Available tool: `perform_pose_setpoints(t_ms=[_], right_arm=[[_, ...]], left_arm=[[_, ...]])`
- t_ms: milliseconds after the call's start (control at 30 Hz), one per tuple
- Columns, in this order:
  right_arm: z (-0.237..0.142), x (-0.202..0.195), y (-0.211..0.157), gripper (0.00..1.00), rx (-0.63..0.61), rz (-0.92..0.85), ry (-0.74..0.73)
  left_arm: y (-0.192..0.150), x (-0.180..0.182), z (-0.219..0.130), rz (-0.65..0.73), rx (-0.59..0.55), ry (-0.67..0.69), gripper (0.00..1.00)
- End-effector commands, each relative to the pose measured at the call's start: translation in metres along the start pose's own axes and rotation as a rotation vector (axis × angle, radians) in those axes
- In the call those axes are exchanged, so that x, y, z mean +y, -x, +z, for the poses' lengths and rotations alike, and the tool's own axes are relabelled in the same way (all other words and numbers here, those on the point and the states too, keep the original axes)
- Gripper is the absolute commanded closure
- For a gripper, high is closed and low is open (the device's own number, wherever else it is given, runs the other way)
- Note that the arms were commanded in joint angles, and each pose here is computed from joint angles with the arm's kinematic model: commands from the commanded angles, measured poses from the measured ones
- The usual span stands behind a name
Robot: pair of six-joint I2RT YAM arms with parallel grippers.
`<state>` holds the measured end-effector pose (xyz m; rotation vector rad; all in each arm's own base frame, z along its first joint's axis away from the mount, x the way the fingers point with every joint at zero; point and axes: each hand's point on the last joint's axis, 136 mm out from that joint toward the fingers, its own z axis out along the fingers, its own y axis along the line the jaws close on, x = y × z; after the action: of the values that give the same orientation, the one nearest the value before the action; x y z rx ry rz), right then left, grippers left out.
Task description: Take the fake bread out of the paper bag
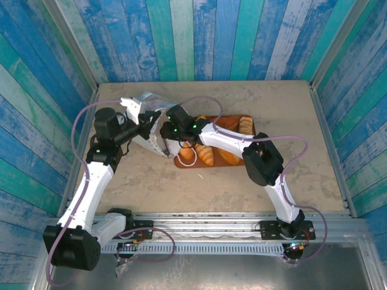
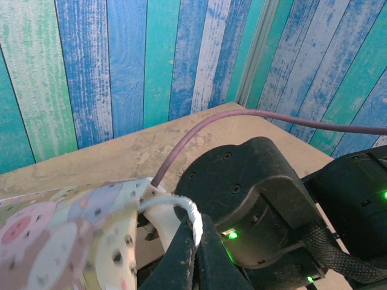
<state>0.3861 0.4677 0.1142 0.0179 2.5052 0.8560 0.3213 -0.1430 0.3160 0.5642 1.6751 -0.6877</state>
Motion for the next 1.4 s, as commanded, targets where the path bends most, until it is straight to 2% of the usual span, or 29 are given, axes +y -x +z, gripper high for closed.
perform_pose_setpoints(t_ms=[0, 200, 400, 800, 1100, 1367], right_arm=[[0.008, -0.009, 0.001, 0.46, 0.012, -0.011, -0.039], [0.009, -0.008, -0.016, 0.46, 0.063, -0.104, 0.004], [-0.001, -0.002, -0.039, 0.46, 0.036, -0.25, 0.05], [0.0, 0.008, -0.064, 0.47, 0.025, -0.405, 0.112], [0.007, 0.014, -0.077, 0.5, 0.052, -0.438, 0.111], [0.014, 0.013, -0.096, 0.45, 0.06, -0.463, 0.128]], left_arm=[[0.001, -0.002, 0.0, 0.001, -0.013, -0.024, 1.0], [0.0, 0.001, 0.001, -0.002, -0.013, -0.002, 1.0], [0.005, 0.007, 0.0, -0.021, -0.036, 0.032, 1.0], [0.009, 0.009, -0.004, 0.019, -0.022, 0.067, 1.0], [0.008, 0.007, -0.006, 0.027, -0.019, 0.062, 1.0], [0.01, 0.003, -0.009, 0.04, -0.027, 0.055, 1.0]])
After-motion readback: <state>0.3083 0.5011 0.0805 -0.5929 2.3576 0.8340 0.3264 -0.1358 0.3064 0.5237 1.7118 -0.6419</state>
